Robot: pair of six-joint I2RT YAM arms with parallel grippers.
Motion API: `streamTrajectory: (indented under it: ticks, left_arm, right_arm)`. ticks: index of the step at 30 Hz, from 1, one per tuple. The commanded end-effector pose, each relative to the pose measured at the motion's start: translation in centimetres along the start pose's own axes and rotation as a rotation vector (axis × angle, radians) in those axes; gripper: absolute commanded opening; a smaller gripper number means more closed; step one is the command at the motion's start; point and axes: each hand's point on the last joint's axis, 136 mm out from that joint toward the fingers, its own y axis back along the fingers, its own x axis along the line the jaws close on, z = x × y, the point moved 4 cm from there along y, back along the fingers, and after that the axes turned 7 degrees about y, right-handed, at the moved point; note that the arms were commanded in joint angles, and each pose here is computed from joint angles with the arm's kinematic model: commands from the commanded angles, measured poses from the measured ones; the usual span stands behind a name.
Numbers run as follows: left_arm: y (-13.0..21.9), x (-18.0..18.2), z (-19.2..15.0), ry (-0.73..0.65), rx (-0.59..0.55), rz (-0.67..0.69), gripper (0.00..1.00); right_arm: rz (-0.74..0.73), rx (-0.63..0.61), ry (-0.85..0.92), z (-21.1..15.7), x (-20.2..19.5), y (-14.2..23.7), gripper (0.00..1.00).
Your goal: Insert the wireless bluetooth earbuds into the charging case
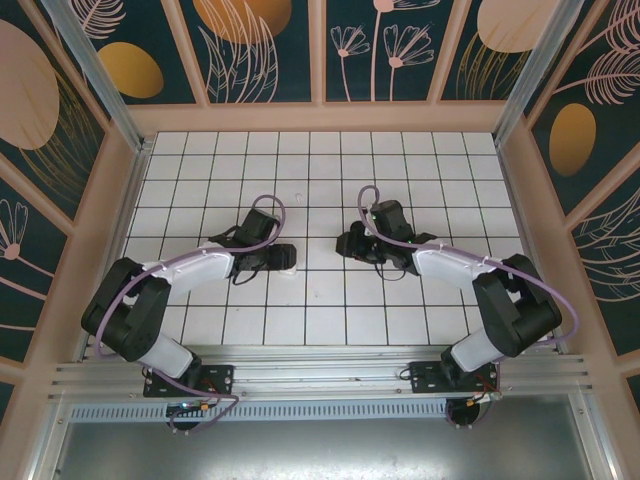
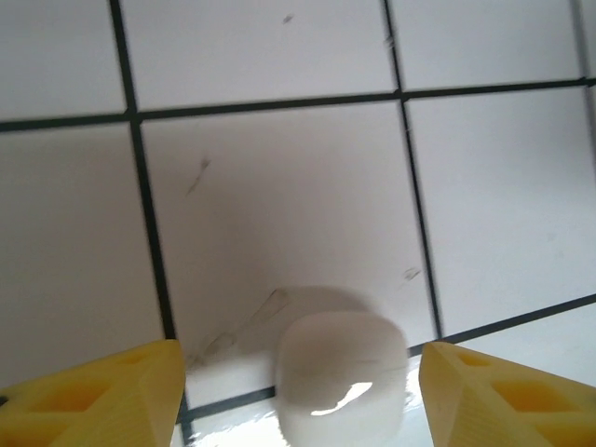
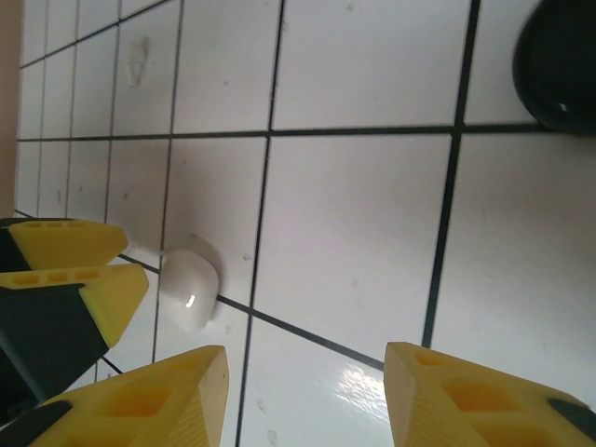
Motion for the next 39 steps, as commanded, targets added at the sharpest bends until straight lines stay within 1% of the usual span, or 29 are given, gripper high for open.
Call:
streamTrajectory:
  ticks: [1, 4, 9, 15, 19, 20, 23, 26, 29, 32, 36, 39]
  left_arm:
    - [0.0, 0.2, -1.0, 0.038, 0.023, 0.077, 0.68]
    - [-0.6, -0.9, -2.0, 0.070, 0.059, 0.063, 0.70]
    - [-1.6, -1.7, -3.1, 0.059, 0.079, 0.079, 0.70]
    - [-2.8, -1.3, -2.9, 0.006, 0.081, 0.132, 0.68]
    - [-3.1, -1.5, -2.7, -0.015, 0.083, 0.135, 0.66]
    - [-3.1, -1.6, -2.6, -0.018, 0.081, 0.134, 0.64]
    - [-2.9, -1.5, -2.6, -0.021, 0.086, 0.139, 0.52]
    - [-2.3, -1.6, -2.4, -0.027, 0.071, 0.129, 0.44]
    - [-2.0, -1.9, -2.2, -0.051, 0.052, 0.106, 0.41]
    - [-1.4, -2.6, -1.8, -0.097, 0.011, 0.041, 0.37]
    - [0.9, -4.7, -0.1, -0.199, -0.106, -0.090, 0.33]
    - [3.3, -6.5, 1.2, -0.286, -0.207, -0.199, 0.31]
  right_arm:
    - [0.043, -0.056, -0.017, 0.9, 0.8, 0.6, 0.48]
    - [0.048, -0.058, -0.016, 1.1, 0.9, 0.6, 0.48]
    - [0.055, -0.062, -0.011, 1.4, 1.2, 0.6, 0.48]
    - [0.058, -0.051, -0.019, 1.0, 1.0, 0.4, 0.48]
    - [0.061, -0.052, -0.027, 0.8, 0.9, 0.4, 0.48]
    - [0.063, -0.053, -0.030, 0.9, 0.9, 0.4, 0.48]
    - [0.072, -0.056, -0.035, 0.9, 1.1, 0.4, 0.48]
    - [0.080, -0.061, -0.040, 1.0, 1.2, 0.4, 0.48]
    - [0.099, -0.063, -0.048, 1.1, 1.4, 0.4, 0.48]
    - [0.126, -0.084, -0.077, 2.0, 1.2, 0.7, 0.48]
    - [0.217, -0.097, -0.074, 2.6, 2.7, 1.3, 0.48]
    - [0.304, -0.143, -0.046, 3.7, 4.7, 2.8, 0.48]
